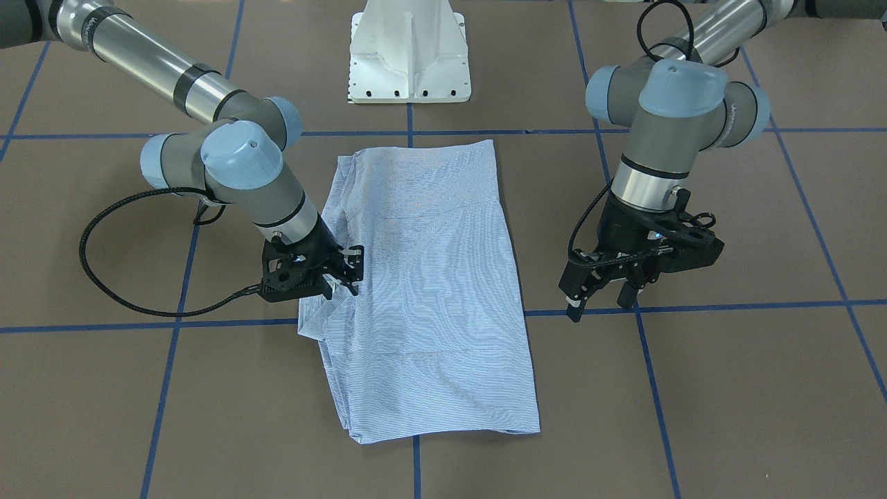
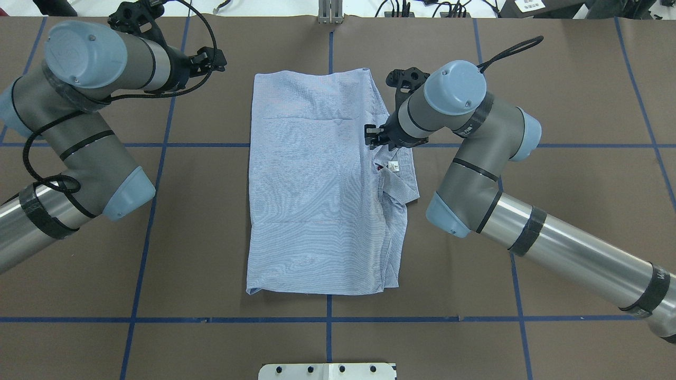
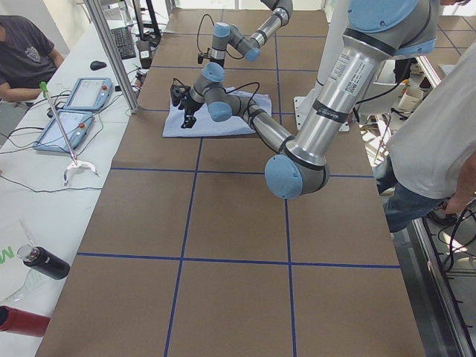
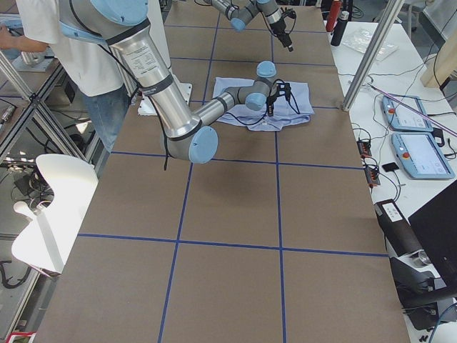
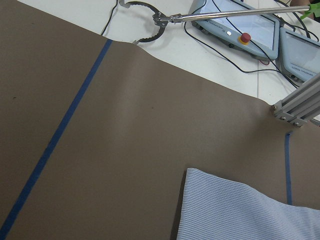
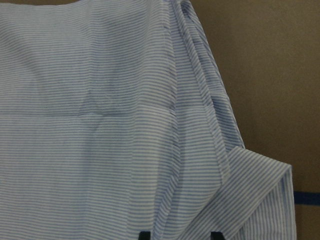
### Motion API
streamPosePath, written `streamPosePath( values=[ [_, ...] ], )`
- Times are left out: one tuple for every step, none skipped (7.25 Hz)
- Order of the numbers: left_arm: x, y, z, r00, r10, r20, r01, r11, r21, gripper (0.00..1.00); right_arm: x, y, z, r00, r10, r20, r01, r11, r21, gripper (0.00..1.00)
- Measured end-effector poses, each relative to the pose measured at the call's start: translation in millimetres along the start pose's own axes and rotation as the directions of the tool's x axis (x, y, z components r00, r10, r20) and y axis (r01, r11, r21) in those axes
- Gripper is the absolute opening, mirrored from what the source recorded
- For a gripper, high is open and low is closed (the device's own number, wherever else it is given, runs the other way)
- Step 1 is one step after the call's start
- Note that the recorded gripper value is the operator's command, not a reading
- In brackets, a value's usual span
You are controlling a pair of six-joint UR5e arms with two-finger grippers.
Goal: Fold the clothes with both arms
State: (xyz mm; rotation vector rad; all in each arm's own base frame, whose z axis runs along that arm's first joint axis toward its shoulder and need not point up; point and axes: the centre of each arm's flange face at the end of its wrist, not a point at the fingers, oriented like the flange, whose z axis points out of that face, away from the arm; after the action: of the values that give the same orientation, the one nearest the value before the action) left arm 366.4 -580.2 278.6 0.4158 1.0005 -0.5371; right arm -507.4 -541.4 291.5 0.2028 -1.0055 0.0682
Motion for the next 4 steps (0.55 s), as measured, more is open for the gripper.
streamPosePath(
  values=[
    [0.0, 0.0, -0.1, 1.0, 0.0, 0.0, 0.0, 1.0, 0.0, 1.0, 2.5, 3.2, 1.5, 1.0, 0.0, -0.003, 0.0, 1.0, -0.008, 0.36],
    [-0.5, 0.1, 0.1, 1.0, -0.001, 0.001, 0.001, 1.0, 0.0, 1.0, 1.6, 5.7, 4.0, 1.0, -0.001, -0.006, 0.001, 1.0, -0.013, 0.36],
    [-0.9, -0.2, 0.2, 1.0, -0.001, 0.001, 0.001, 1.0, 0.0, 1.0, -0.3, 7.4, 7.8, 1.0, -0.007, -0.012, 0.007, 1.0, -0.014, 0.36],
    [-1.4, -0.5, 0.3, 1.0, -0.001, 0.002, 0.001, 1.0, 0.001, 1.0, -1.8, 7.3, 12.2, 1.0, -0.018, -0.018, 0.018, 1.0, -0.016, 0.36]
  ],
)
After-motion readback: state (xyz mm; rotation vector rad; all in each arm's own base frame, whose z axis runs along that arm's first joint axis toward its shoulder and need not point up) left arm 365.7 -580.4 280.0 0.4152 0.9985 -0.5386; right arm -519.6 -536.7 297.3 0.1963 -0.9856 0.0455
